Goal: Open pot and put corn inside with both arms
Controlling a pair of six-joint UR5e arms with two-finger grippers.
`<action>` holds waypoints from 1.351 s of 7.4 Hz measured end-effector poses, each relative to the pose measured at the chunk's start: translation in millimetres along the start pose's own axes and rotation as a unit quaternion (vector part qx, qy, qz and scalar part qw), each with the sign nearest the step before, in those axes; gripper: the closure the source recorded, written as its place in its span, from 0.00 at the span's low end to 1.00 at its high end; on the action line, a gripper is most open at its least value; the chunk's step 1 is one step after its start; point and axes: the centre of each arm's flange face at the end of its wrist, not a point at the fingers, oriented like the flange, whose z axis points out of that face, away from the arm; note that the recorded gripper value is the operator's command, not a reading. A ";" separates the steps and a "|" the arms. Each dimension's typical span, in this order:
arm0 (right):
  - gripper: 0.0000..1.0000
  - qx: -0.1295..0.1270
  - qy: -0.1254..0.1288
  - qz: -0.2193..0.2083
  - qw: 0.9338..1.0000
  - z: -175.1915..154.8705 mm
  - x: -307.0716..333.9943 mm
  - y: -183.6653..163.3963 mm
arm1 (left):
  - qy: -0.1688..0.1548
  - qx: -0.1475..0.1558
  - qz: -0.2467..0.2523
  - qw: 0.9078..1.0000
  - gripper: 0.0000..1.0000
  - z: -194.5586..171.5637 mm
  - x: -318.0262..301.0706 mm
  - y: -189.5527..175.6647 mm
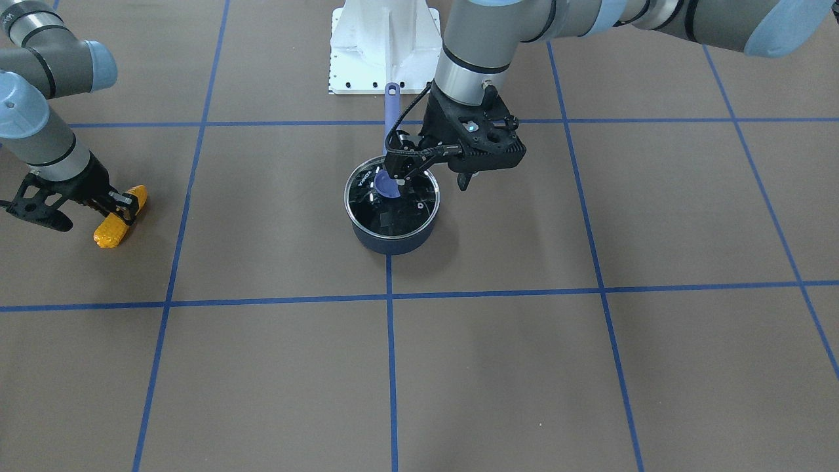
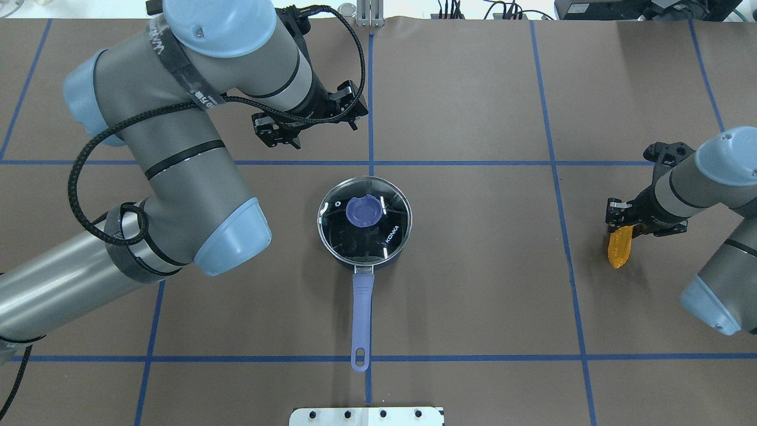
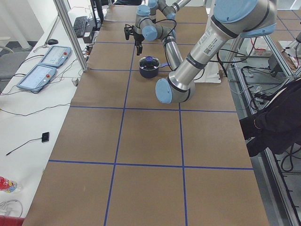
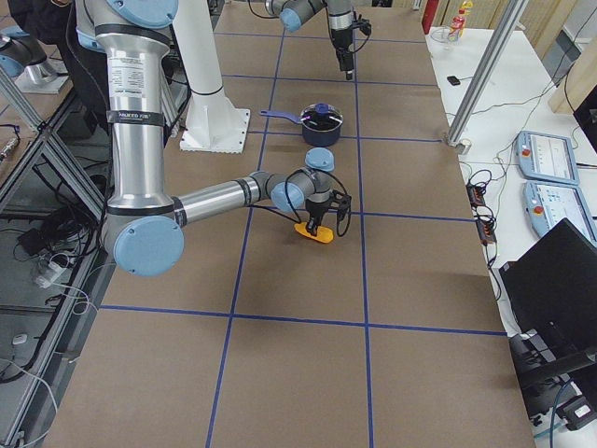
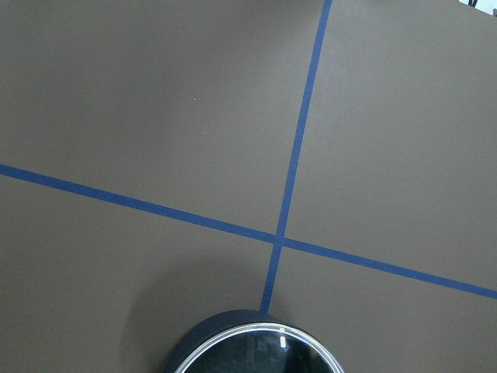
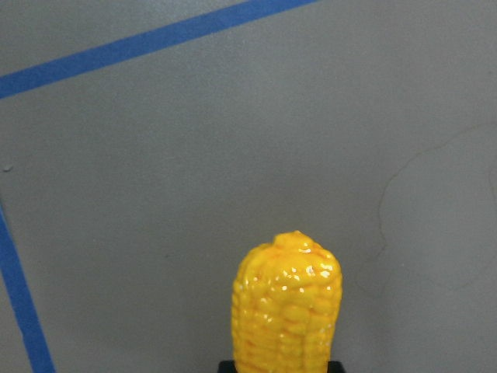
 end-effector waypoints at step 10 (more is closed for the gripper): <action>0.72 0.010 -0.068 0.033 0.997 -71.7 -13.8 -61.6 | -0.052 -0.012 0.032 0.998 0.02 82.8 33.9 61.7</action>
